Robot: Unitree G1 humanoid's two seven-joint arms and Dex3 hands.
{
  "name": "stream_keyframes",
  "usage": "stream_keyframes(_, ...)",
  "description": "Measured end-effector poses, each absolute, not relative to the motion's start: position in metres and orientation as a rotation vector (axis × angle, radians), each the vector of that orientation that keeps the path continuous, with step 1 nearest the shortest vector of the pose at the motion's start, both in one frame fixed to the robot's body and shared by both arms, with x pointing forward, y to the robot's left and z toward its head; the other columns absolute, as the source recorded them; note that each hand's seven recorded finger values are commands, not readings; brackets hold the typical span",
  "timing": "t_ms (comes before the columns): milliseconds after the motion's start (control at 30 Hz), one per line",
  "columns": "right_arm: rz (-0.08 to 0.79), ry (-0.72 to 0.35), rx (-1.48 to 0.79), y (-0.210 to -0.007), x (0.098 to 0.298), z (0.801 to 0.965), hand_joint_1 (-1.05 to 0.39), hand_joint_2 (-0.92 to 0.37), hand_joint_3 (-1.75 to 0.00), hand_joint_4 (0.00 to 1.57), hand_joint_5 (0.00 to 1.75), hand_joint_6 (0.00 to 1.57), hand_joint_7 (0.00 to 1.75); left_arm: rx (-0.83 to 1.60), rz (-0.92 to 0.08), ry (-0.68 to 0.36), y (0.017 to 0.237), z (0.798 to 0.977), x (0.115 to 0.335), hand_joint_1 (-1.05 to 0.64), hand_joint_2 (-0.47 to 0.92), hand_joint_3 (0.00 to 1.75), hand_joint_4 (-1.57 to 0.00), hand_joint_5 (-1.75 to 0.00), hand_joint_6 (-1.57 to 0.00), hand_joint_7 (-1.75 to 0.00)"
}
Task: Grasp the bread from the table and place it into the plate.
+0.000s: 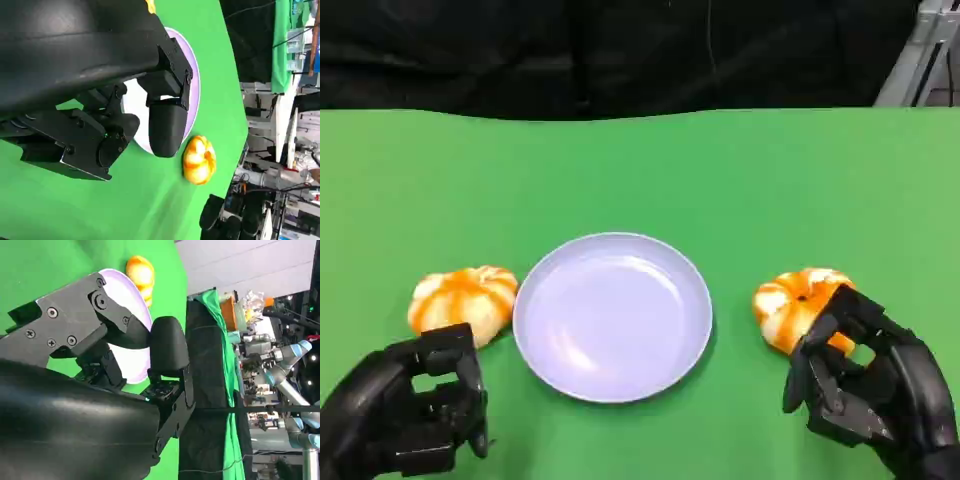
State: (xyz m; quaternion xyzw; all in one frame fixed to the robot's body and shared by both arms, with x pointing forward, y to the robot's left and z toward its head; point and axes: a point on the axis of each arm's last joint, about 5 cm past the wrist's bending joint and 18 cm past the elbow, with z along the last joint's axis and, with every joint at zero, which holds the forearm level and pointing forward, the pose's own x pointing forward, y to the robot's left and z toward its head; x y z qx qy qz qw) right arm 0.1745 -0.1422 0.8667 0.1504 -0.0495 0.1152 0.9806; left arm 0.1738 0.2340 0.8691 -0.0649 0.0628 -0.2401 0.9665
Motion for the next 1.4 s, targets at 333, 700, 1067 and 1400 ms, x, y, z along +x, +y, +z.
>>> stream_keyframes(333,0.233,-0.099,0.302,-0.142,0.174,0.867,-0.11,-0.58,-1.15,0.84,1.75,0.61,1.75,-0.131,-0.487,0.127,0.234,0.869,0.174,0.09,0.70,1.10,-0.79,-1.75,-0.67,-1.73)
stream_keyframes(700,0.232,-0.099,0.300,-0.142,0.174,0.867,-0.11,-0.58,-1.15,0.84,1.75,0.61,1.75,-0.124,-0.489,0.125,0.233,0.869,0.174,0.09,0.71,1.09,-0.78,-1.75,-0.67,-1.72)
stream_keyframes(1067,0.230,-0.098,0.301,-0.142,0.174,0.866,-0.12,-0.58,-1.14,0.82,1.75,0.60,1.74,0.273,-0.384,-0.109,0.231,0.887,0.173,-0.75,0.92,0.37,-0.10,-0.20,-0.29,-0.02)
stream_keyframes(1400,0.229,-0.094,0.301,-0.142,0.176,0.865,-0.12,-0.58,-1.14,0.83,1.75,0.61,1.75,0.578,-0.247,-0.127,0.230,0.889,0.173,-0.86,0.92,0.31,-0.04,-0.11,-0.32,-0.01)
